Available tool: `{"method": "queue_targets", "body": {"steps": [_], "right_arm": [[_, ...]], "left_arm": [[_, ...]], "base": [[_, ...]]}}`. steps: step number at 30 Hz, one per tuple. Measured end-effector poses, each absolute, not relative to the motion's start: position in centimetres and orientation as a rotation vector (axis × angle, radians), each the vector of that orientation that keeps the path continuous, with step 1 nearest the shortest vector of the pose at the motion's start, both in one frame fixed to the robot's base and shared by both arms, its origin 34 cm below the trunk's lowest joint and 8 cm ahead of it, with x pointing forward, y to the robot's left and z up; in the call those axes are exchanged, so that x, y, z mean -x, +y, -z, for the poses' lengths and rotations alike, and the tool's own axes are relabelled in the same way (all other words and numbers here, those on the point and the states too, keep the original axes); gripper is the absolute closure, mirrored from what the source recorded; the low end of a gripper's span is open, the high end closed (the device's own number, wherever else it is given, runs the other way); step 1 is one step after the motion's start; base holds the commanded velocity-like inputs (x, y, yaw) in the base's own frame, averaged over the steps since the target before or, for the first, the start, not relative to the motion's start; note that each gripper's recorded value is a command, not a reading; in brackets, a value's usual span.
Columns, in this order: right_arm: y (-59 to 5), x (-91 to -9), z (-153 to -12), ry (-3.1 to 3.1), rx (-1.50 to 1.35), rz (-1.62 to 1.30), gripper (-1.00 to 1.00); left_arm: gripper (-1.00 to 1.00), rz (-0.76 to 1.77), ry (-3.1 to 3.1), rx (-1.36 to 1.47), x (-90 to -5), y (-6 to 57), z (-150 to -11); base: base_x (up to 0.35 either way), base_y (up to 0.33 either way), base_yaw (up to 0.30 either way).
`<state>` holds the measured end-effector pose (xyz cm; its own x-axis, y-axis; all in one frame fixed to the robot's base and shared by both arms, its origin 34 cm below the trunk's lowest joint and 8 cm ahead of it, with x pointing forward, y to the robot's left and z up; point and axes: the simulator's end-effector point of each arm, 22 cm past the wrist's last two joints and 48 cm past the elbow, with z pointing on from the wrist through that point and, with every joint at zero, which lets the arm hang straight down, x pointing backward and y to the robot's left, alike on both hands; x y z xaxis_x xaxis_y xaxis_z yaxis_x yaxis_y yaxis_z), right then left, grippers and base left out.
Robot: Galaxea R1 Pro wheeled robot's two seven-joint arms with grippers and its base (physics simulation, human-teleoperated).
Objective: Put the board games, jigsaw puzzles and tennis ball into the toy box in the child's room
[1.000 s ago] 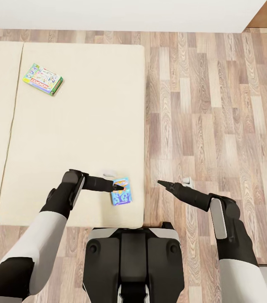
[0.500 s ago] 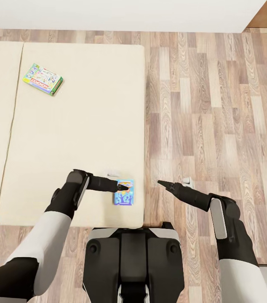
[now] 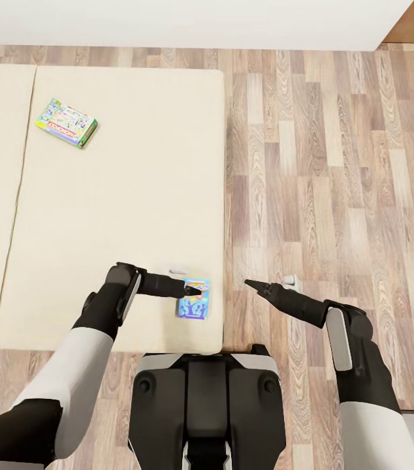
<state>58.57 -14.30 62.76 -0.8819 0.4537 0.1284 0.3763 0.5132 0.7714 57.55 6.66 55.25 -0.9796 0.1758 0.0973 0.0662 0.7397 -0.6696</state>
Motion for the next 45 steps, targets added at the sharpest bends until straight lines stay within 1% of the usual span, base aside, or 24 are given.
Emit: {"method": "queue_targets", "body": {"steps": [25,45], "right_arm": [[-14.3,-58.6,-62.7,2.654,-0.732,-1.318,-1.0],[-14.3,-58.5,-62.7,2.654,-0.733,-1.321,-1.0]], "left_arm": [[-1.0,-1.055,-2.796,0.193,-57.7,6.4,-55.1],[-1.0,-1.009,-2.81,0.19,-57.7,8.6,-54.5]], "base": [[0.0,0.0,0.0],[0.0,0.0,0.0]]}}
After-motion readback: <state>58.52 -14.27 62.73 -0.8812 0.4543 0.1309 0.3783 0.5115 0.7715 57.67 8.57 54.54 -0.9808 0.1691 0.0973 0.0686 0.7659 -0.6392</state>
